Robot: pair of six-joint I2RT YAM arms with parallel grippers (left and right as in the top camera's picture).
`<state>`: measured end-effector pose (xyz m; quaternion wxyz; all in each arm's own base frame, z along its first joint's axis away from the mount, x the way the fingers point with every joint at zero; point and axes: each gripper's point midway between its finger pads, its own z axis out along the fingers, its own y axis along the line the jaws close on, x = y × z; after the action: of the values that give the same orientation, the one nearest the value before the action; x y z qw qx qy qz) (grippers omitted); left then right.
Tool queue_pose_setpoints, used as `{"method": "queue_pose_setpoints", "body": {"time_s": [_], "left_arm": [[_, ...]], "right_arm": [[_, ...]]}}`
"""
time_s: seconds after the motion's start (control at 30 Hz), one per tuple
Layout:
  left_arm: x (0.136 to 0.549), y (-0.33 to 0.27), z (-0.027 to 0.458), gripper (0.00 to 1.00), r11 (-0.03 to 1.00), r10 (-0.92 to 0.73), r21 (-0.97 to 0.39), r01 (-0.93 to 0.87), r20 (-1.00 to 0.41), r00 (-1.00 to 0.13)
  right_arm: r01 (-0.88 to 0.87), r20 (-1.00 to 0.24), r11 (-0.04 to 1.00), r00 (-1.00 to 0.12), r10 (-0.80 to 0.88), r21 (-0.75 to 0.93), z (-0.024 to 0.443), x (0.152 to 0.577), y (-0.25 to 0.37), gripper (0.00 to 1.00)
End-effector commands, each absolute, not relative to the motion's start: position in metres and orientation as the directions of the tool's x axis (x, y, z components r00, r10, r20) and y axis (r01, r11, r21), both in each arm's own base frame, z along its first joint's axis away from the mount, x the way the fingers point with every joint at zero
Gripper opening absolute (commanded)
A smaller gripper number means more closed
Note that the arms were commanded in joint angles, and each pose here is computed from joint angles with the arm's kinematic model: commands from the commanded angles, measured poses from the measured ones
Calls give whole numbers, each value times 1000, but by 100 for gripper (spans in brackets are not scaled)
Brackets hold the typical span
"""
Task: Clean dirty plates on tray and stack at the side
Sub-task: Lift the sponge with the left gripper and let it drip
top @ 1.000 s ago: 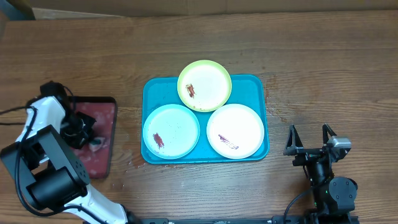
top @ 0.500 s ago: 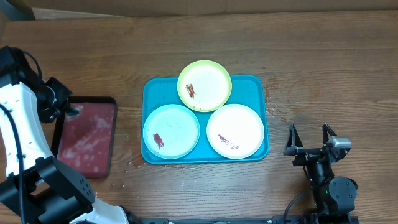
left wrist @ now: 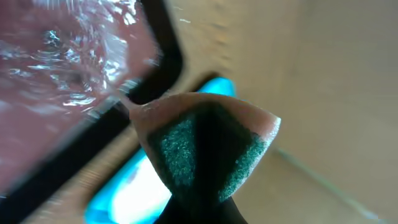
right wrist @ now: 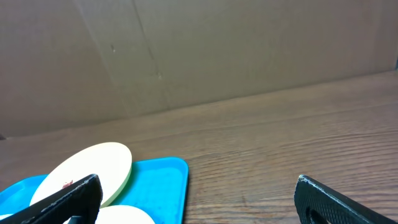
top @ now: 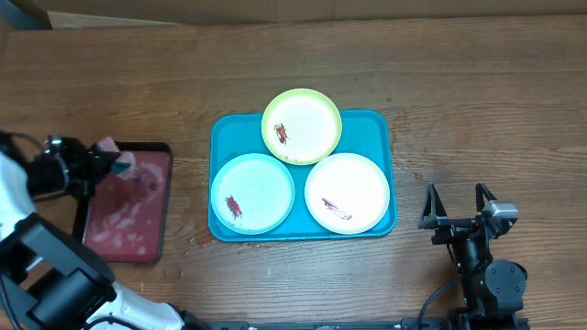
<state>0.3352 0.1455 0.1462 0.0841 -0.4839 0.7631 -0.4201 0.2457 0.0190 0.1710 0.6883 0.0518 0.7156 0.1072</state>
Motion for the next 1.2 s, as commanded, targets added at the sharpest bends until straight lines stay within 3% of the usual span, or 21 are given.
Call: {"method": "queue_pose_setpoints", "body": {"time_s": [0.0, 0.2, 0.43, 1.17], "left_arm": [[342, 139, 193, 4, -25, -768, -853, -522, 351, -536], [331, 139, 206, 4, -154, -739, -829, -538, 458, -494], [334, 141, 239, 4, -332, -685, -839, -432, 529, -501], [319, 169, 234, 4, -348, -733, -834, -428, 527, -431]], "right_arm": [[-69, -975, 973, -41, 218, 221, 169, 246, 18, 100], [-69, -975, 973, -41, 218, 221, 169, 246, 18, 100], [-69, -975, 973, -41, 218, 221, 169, 246, 18, 100], [-69, -975, 973, -41, 218, 220, 169, 246, 18, 100]]}}
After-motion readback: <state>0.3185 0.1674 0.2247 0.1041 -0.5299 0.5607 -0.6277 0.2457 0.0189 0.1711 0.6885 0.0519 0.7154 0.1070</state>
